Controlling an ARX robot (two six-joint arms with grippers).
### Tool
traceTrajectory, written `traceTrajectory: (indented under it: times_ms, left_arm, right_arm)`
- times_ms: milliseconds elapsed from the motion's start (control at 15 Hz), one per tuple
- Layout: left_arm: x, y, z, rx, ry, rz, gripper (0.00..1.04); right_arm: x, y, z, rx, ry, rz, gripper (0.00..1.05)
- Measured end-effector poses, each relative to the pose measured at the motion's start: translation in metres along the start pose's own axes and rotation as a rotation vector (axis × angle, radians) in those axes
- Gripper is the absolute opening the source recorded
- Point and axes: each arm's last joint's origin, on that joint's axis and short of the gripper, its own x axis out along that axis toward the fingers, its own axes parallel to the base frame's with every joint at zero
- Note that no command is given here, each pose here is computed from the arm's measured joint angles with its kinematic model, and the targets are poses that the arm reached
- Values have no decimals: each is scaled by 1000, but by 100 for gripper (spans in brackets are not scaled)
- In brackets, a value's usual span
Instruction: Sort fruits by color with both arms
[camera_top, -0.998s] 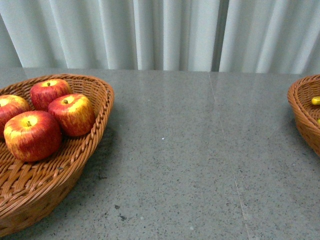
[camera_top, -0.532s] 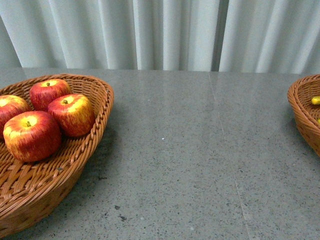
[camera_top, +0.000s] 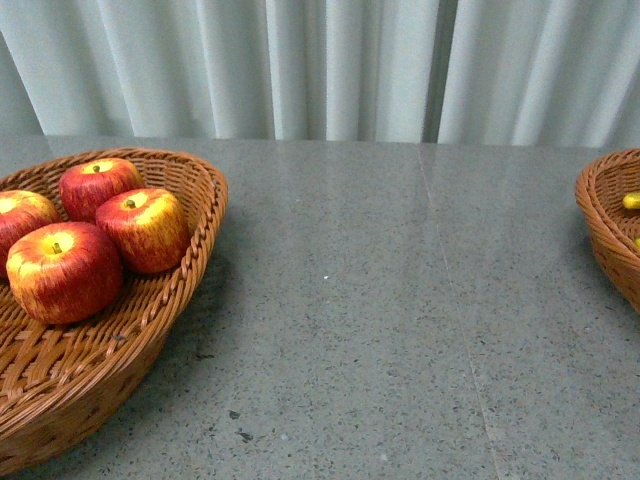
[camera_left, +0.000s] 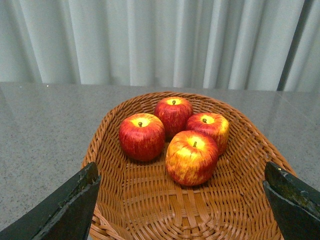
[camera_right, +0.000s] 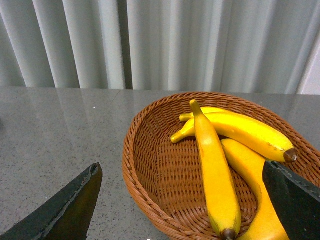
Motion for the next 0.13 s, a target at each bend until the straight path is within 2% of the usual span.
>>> traceTrajectory:
  times_ms: [133]
  left_arm:
    - [0,0,0,0,0,0,98]
  right_arm:
    - [0,0,0,0,0,0,98]
